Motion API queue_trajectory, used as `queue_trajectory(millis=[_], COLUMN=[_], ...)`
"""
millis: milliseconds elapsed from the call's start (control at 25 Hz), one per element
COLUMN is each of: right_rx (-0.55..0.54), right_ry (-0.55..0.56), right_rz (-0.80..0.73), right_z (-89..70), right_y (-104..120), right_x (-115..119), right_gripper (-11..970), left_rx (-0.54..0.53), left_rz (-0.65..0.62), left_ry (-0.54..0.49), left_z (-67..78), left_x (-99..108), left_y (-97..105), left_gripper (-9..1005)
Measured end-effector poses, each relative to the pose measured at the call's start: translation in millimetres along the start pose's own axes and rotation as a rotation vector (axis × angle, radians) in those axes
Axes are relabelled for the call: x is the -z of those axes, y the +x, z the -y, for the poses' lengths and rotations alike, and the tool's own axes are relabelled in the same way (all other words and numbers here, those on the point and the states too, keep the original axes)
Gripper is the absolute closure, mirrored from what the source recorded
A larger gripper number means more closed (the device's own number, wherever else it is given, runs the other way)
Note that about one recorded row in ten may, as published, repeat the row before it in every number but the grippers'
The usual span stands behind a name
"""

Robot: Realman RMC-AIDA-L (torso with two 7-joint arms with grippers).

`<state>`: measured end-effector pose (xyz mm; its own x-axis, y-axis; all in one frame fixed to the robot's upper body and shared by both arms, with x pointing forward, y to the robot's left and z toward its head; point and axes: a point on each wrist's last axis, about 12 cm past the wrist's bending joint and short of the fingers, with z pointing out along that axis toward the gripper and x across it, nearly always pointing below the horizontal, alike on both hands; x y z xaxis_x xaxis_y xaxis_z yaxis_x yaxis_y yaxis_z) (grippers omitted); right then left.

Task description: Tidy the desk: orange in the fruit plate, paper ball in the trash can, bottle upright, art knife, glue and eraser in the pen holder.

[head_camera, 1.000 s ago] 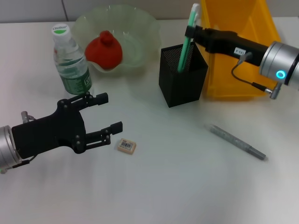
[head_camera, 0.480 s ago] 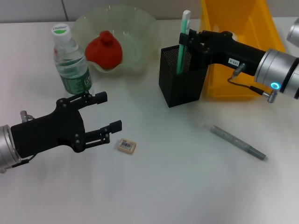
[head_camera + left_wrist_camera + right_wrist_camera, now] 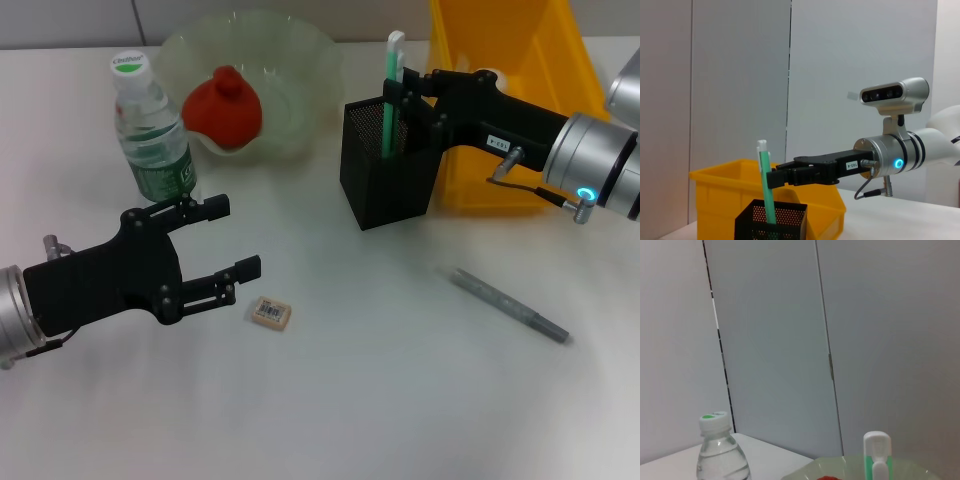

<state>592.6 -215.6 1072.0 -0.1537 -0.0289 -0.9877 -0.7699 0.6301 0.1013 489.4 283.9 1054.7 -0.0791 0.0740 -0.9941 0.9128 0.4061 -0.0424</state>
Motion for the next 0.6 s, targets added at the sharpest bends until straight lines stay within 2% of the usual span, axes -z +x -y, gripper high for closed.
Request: queue_trajectory(millis=[600], right_rx=[0.011], right_ry=[0.000], right_rz=[0.001], right_z=[-0.2], right_y=[0.4], right_x=[0.6], right_gripper=[703], left_rx=[0.002], left_rz=[0.002], left_ry=[0.001], left_z=[0.2], left_x=[0.1], left_y=[-0.1], left_gripper=[215])
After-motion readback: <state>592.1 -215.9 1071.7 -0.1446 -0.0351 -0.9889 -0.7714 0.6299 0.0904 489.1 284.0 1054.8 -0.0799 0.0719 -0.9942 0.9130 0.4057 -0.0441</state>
